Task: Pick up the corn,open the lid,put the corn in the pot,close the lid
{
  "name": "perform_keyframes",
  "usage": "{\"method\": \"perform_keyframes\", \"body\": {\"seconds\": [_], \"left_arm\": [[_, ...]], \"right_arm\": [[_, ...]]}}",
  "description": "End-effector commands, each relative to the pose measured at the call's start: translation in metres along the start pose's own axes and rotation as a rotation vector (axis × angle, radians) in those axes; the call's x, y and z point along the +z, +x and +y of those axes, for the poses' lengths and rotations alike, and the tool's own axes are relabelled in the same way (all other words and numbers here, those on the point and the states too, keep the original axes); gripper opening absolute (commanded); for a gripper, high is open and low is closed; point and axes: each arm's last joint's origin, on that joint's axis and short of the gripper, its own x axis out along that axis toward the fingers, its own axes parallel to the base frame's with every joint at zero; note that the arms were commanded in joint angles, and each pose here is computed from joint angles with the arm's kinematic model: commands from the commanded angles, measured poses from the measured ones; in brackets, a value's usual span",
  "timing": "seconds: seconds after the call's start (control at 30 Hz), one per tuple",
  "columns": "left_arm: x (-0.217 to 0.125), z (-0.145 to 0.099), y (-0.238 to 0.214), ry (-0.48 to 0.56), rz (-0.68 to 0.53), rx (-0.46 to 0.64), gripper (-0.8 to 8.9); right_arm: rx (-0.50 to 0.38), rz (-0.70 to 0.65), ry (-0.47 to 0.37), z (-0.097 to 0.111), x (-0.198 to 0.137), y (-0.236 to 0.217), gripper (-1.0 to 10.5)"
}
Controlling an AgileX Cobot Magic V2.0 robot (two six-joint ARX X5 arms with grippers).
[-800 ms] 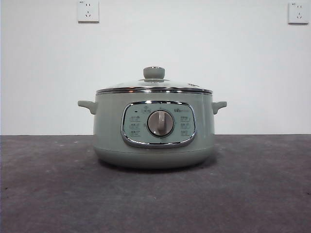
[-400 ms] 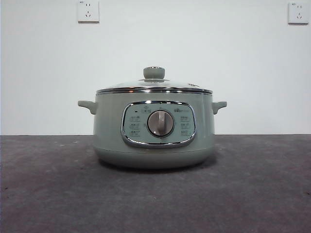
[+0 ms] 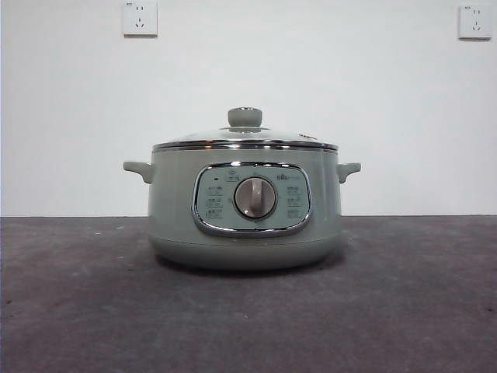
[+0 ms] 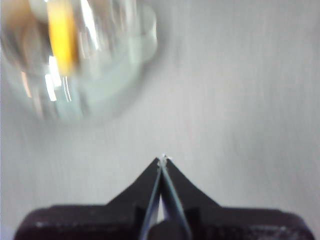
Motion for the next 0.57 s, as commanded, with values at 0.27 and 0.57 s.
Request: {"method": "perform_keyframes", "body": {"seconds": [0.27, 0.57], "left_arm": [[-0.006, 0.001, 0.003, -0.006, 0.045, 0.009, -0.03], [-0.010, 0.001, 0.006, -0.005, 0.090, 0.011, -0.03]], "right_arm": [[-0.176, -0.652, 0.133, -0.027, -0.131, 0.083, 0.0], [-0.276, -0.571, 0.217, -0.030, -0.198, 0.125, 0.0]]}}
